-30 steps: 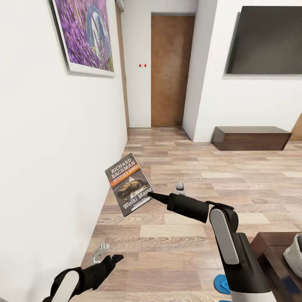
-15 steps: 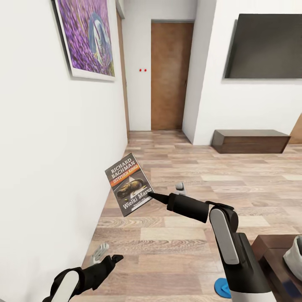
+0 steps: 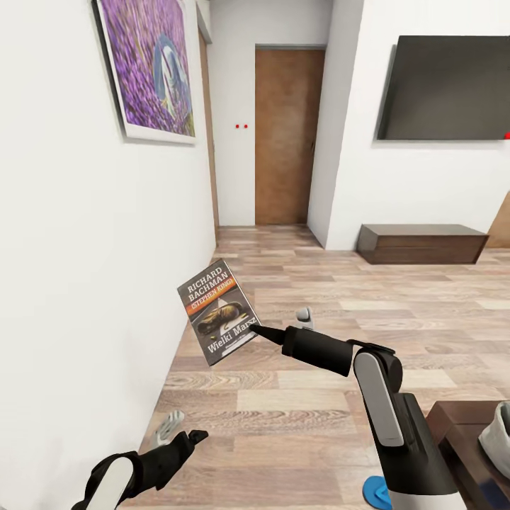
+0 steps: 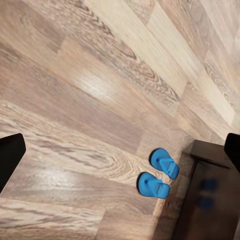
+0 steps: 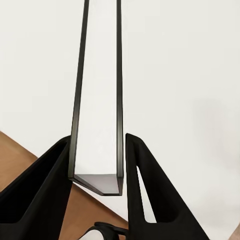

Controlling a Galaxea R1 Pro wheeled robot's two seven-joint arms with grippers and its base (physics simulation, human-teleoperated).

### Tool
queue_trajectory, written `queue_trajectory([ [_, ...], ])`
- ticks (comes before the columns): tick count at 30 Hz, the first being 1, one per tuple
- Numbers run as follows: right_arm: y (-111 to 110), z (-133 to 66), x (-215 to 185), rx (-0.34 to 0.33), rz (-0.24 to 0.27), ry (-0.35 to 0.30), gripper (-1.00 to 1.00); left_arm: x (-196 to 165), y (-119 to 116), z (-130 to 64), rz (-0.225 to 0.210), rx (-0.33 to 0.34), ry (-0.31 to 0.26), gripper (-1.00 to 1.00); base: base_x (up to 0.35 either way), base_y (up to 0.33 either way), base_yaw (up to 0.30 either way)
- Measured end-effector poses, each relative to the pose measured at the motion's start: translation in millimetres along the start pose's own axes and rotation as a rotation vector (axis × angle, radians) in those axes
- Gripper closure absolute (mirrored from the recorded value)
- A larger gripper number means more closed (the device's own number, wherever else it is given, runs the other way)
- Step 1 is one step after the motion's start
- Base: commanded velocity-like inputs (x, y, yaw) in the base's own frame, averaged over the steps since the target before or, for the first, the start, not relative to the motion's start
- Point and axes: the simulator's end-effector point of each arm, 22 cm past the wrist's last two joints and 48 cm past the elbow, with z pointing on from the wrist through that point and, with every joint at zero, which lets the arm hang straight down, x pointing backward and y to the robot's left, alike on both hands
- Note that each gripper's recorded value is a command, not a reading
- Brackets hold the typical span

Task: In the bedroom, move the book from the bed onto either nightstand, and place the two sandals side by side next to the bed.

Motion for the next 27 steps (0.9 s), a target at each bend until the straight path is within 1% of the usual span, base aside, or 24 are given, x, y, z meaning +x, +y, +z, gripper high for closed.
queue_trajectory([
  [15, 11.7, -1.8, -4.5, -0.007, -0.022, -0.006, 1.00, -4.5, -7.7, -5.7, 0.010, 0.015, -0.016, -1.00, 0.001, 0.000, 0.000],
  [18, 13.8, -2.1, -5.4, -0.010, -0.026, -0.007, 1.00, -5.1, -8.7, -6.5, 0.011, 0.017, -0.018, -1.00, 0.082, 0.000, 0.000],
  [21, 14.7, -2.2, -5.8, -0.010, -0.028, -0.008, 1.00, -5.4, -9.5, -7.1, 0.012, 0.018, -0.019, -1.00, 0.174, 0.000, 0.000],
  [27, 14.1, -2.5, -6.0, -0.007, -0.030, -0.008, 1.00, -5.3, -10.1, -7.3, 0.014, 0.019, -0.020, -1.00, 0.306, 0.000, 0.000],
])
